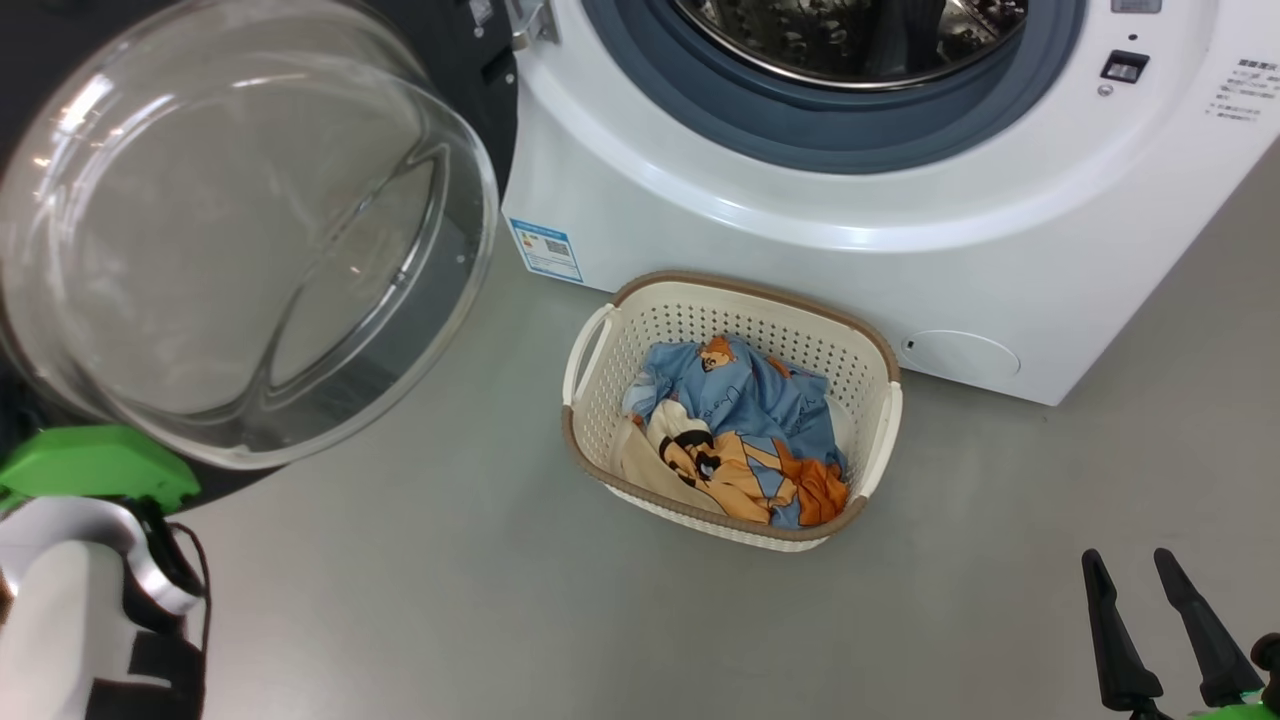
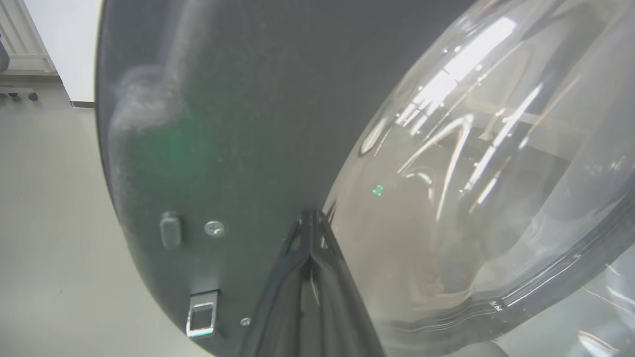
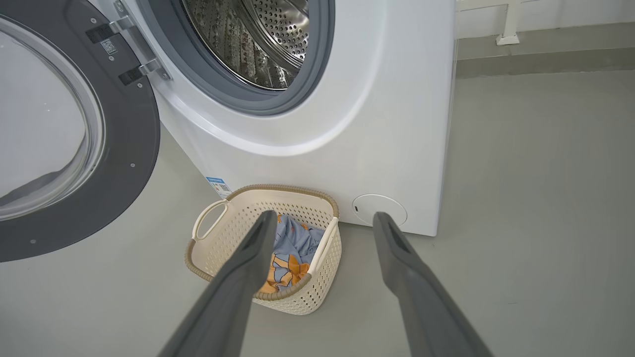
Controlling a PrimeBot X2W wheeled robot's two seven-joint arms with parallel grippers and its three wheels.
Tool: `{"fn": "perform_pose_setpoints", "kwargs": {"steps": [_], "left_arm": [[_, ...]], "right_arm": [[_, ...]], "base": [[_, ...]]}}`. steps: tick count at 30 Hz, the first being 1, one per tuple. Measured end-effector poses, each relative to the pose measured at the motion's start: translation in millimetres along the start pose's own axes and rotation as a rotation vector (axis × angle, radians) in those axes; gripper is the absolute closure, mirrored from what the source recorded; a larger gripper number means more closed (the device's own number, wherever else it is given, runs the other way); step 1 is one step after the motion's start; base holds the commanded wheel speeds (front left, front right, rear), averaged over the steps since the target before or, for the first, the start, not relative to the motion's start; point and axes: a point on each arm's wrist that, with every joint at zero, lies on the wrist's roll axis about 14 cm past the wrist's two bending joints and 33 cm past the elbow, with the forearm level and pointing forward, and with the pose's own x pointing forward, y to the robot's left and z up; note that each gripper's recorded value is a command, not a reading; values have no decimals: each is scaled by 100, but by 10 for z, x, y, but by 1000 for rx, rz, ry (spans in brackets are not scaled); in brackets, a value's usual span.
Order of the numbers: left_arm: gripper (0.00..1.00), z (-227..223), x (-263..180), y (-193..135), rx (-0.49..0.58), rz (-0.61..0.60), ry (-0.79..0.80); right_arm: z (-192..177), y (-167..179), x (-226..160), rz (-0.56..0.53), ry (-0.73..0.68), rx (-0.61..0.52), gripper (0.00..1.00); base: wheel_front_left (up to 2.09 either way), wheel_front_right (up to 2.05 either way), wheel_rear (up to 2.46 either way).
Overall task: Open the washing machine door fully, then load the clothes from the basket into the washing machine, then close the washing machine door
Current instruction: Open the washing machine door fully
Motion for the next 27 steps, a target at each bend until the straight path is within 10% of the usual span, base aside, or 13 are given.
{"fn": "perform_pose_setpoints", "kwargs": {"steps": [27], "left_arm": [[100, 192, 129, 138, 16, -7, -33]], "right_arm": [[100, 27, -107, -40, -37, 43, 0]], "base": [[0, 0, 0]]}}
